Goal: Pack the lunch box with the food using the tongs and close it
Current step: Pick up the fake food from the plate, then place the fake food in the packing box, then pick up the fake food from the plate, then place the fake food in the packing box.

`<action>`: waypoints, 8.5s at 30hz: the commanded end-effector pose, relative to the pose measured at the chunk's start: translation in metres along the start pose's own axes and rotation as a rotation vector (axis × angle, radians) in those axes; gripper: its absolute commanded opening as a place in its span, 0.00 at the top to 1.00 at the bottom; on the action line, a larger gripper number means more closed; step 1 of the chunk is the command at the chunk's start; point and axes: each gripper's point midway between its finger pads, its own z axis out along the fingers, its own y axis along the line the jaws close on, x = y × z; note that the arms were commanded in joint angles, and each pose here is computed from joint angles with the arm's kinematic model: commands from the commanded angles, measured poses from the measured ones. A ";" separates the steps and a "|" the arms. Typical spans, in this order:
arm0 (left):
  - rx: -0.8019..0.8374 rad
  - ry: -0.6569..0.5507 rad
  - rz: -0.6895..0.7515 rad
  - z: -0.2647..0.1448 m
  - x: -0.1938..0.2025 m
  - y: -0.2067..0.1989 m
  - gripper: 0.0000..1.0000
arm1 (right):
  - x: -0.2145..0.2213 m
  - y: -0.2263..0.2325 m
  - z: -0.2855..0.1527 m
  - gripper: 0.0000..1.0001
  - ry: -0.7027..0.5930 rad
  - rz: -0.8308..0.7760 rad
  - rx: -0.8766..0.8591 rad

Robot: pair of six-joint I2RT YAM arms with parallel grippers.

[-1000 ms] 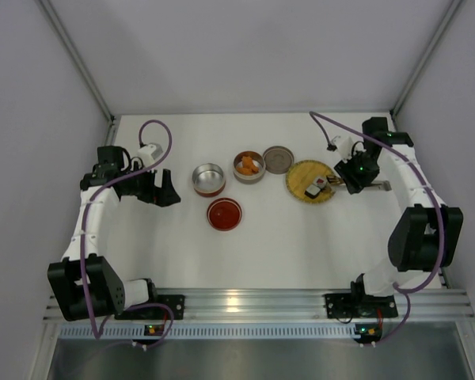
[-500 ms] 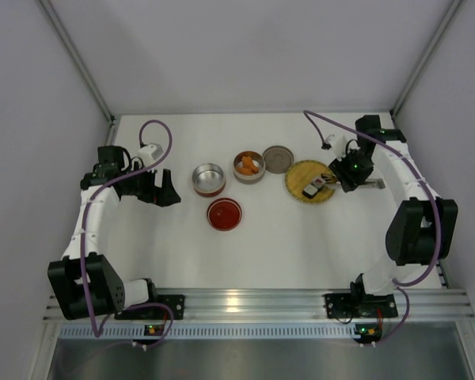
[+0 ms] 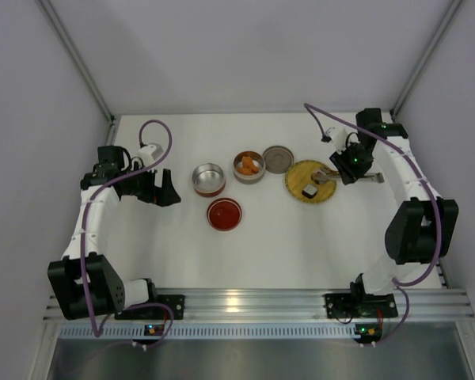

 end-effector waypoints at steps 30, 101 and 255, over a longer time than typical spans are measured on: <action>0.081 -0.069 -0.143 0.005 -0.009 0.014 0.02 | -0.282 0.198 -0.008 0.76 -0.438 -0.274 -0.159; 0.038 -0.065 -0.047 -0.003 -0.007 0.016 0.02 | -0.111 0.074 -0.039 0.54 -0.300 -0.024 -0.037; 0.043 -0.147 -0.153 0.000 -0.025 0.024 0.02 | -0.283 0.255 0.017 0.70 -0.428 -0.382 0.208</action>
